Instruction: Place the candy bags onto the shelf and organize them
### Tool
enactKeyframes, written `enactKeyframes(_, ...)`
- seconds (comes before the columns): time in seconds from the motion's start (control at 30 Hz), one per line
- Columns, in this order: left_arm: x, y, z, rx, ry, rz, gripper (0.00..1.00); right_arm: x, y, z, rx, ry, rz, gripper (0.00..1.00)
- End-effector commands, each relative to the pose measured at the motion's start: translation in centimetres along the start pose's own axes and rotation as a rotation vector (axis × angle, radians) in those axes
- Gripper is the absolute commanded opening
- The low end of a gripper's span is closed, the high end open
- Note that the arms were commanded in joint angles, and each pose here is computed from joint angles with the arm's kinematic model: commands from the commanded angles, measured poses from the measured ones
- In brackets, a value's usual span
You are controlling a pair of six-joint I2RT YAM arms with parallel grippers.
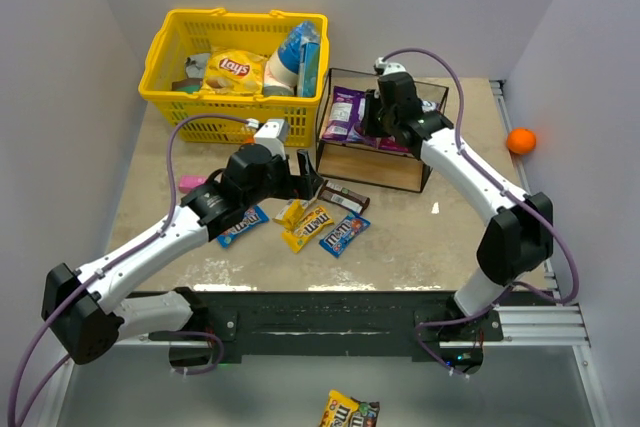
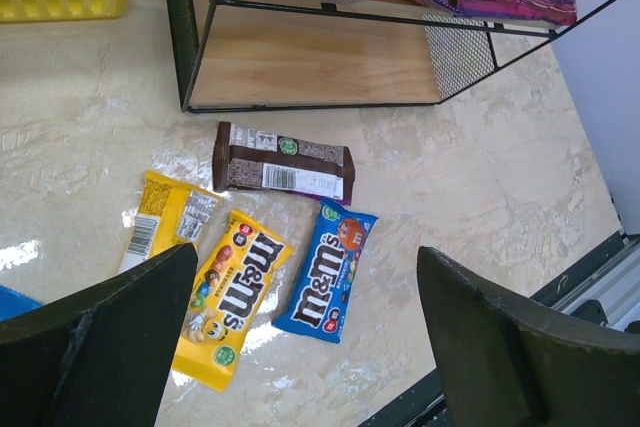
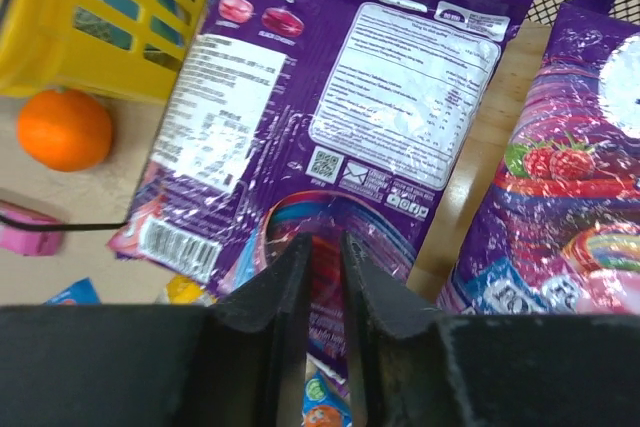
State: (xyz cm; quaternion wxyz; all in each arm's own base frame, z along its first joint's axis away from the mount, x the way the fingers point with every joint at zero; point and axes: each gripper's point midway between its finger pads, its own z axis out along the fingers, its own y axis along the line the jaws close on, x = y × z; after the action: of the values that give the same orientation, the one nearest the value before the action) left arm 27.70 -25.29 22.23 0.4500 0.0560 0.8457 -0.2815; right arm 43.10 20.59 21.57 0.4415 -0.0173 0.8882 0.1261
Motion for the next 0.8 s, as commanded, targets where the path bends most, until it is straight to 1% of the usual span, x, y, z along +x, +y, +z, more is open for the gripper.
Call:
enactKeyframes(0.0, -1.8, 0.0, -0.8, -0.002, -0.059, 0.002, 0.97, -4.8, 2.0, -5.1, -0.097, -0.156, 0.032, 0.27)
enactKeyframes(0.07, -1.9, 0.2, -1.0, -0.014, -0.068, -0.005, 1.00, -6.1, 2.3, -7.2, -0.118, -0.190, 0.049, 0.31)
enactKeyframes(0.1, -1.8, 0.4, -1.1, -0.023, -0.064, -0.010, 0.99, -5.9, 2.4, -7.8, -0.127, -0.179, 0.048, 0.36)
enactKeyframes(0.13, -1.9, 0.4, -1.2, -0.026, -0.069, -0.012, 0.99, -5.7, 2.8, -8.4, -0.154, -0.169, 0.045, 0.43)
enactKeyframes(0.17, -2.0, 0.6, -1.3, -0.035, -0.073, -0.014, 0.99, -5.7, 2.8, -9.5, -0.163, -0.172, 0.046, 0.46)
enactKeyframes(0.2, -1.8, 0.8, -1.3, -0.041, -0.070, -0.016, 1.00, -5.5, 2.8, -10.0, -0.168, -0.173, 0.051, 0.53)
enactKeyframes(0.23, -1.8, 0.8, -1.5, -0.042, -0.072, -0.020, 0.99, -4.1, 2.4, -10.0, -0.163, -0.147, 0.050, 0.63)
enactKeyframes(0.27, -1.6, 1.0, -1.5, -0.046, -0.071, -0.022, 1.00, -3.4, 2.5, -10.3, -0.180, -0.139, 0.047, 0.67)
enactKeyframes(0.3, -1.5, 1.1, -1.6, -0.048, -0.069, -0.025, 0.99, -3.3, 2.6, -11.7, -0.206, -0.155, 0.044, 0.72)
enactKeyframes(0.33, -0.9, 1.4, -1.6, -0.057, -0.063, -0.035, 1.00, -1.1, 2.1, -11.3, -0.204, -0.114, 0.036, 0.79)
enactKeyframes(0.37, -0.6, 1.8, -1.6, -0.071, -0.061, -0.039, 0.99, -0.4, 2.8, -12.0, -0.255, -0.112, 0.029, 0.81)
enactKeyframes(0.4, 0.5, 2.7, -1.5, -0.096, -0.041, -0.047, 0.99, 0.0, 3.1, -13.4, -0.289, -0.132, 0.025, 0.82)
enactKeyframes(0.43, 1.0, 3.1, -1.6, -0.106, -0.040, -0.067, 0.99, 2.5, 2.7, -13.0, -0.294, -0.091, 0.033, 0.84)
enactKeyframes(0.47, 1.6, 3.6, -1.5, -0.126, -0.037, -0.079, 1.00, 3.0, 2.9, -13.2, -0.317, -0.099, 0.034, 0.84)
enactKeyframes(0.5, 3.0, 4.5, -1.3, -0.150, -0.014, -0.106, 0.99, 4.1, 3.3, -13.6, -0.348, -0.081, 0.030, 0.84)
enactKeyframes(0.57, 4.1, 5.1, -1.2, -0.162, -0.006, -0.139, 1.00, 6.7, 3.4, -13.8, -0.371, -0.047, 0.036, 0.82)
enactKeyframes(0.6, 5.7, 5.9, -1.0, -0.181, 0.016, -0.171, 0.99, 7.6, 3.5, -13.8, -0.373, -0.035, 0.040, 0.82)
enactKeyframes(0.67, 6.6, 5.8, -0.5, -0.155, 0.023, -0.203, 0.99, 9.9, 3.7, -13.4, -0.379, 0.003, 0.059, 0.80)
enactKeyframes(0.7, 7.9, 6.2, -0.3, -0.155, 0.045, -0.215, 1.00, 10.7, 3.7, -13.0, -0.368, 0.012, 0.067, 0.80)
enactKeyframes(0.73, 8.5, 6.1, 0.1, -0.146, 0.061, -0.215, 0.99, 12.6, 3.3, -12.2, -0.346, 0.056, 0.090, 0.79)
enactKeyframes(0.77, 8.7, 5.5, 0.4, -0.109, 0.072, -0.219, 0.99, 13.4, 3.5, -11.8, -0.347, 0.064, 0.099, 0.79)
